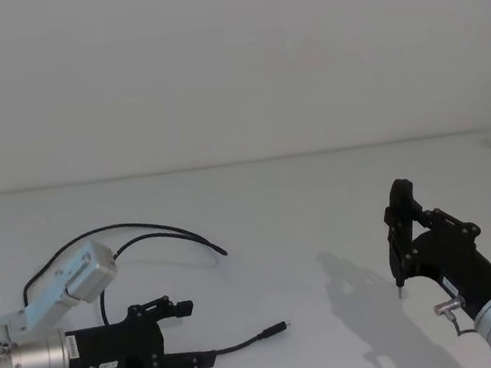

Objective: Pick up the data cable with the one hand.

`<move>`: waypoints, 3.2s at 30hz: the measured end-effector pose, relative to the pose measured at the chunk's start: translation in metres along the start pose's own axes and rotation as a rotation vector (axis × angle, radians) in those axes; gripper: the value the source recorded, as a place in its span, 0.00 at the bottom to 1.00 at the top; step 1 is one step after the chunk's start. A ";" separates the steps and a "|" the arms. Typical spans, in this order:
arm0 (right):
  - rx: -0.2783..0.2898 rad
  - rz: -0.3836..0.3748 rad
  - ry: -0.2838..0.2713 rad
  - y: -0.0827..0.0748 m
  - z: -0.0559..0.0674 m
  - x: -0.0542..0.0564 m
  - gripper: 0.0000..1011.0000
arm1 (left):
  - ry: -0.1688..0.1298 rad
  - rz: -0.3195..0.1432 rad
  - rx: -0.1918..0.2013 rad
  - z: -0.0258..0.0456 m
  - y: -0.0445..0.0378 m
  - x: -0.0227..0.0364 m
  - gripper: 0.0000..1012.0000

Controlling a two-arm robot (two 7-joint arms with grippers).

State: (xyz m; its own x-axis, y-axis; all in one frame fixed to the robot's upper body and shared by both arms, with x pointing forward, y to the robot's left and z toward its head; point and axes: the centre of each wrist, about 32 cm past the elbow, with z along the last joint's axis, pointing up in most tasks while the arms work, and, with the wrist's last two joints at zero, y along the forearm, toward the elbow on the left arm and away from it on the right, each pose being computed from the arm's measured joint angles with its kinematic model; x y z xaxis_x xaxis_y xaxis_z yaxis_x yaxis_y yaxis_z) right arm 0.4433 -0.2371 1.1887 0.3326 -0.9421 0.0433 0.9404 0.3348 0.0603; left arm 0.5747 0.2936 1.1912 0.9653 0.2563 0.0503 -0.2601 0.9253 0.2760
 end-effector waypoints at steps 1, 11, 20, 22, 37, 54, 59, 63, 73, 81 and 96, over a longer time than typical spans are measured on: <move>0.000 0.000 0.000 0.000 0.000 0.000 0.28 | -0.002 -0.002 0.002 0.0002 -0.0002 0.0006 0.99; 0.000 0.000 0.000 0.000 0.000 0.000 0.28 | -0.019 -0.038 0.033 0.0030 -0.0026 0.0074 0.99; 0.000 0.000 0.000 0.000 0.000 0.000 0.28 | -0.016 -0.058 0.054 0.0039 -0.0029 0.0115 0.99; 0.000 0.000 0.000 0.000 0.000 0.000 0.28 | -0.013 -0.065 0.061 0.0040 -0.0030 0.0127 0.99; 0.000 0.000 0.000 0.000 0.000 0.000 0.28 | 0.001 -0.094 0.087 0.0041 -0.0045 0.0165 0.57; 0.000 0.000 0.000 0.000 0.000 0.000 0.28 | 0.005 -0.103 0.094 0.0044 -0.0052 0.0176 0.04; 0.000 0.000 0.000 0.000 0.000 0.000 0.28 | 0.005 -0.104 0.095 0.0044 -0.0053 0.0177 0.03; 0.000 0.000 0.000 0.000 0.000 0.000 0.28 | 0.006 -0.104 0.095 0.0044 -0.0053 0.0177 0.03; 0.000 0.000 0.000 0.000 0.000 0.000 0.28 | -0.015 -0.065 0.045 0.0103 -0.0043 0.0165 0.03; 0.000 0.000 0.000 0.000 0.000 0.000 0.28 | -0.047 -0.005 -0.046 0.0220 -0.0051 0.0122 0.03; 0.000 0.000 0.000 0.000 0.000 0.000 0.28 | -0.065 0.044 -0.184 0.0393 -0.0134 -0.0058 0.03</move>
State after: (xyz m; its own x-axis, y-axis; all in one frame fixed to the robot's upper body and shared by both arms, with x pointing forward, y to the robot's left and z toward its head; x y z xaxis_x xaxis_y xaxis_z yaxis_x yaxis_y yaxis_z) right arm 0.4433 -0.2371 1.1887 0.3326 -0.9421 0.0433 0.9404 0.3347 0.0604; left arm 0.5736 0.2688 1.2249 0.9508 0.2846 0.1224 -0.2964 0.9506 0.0923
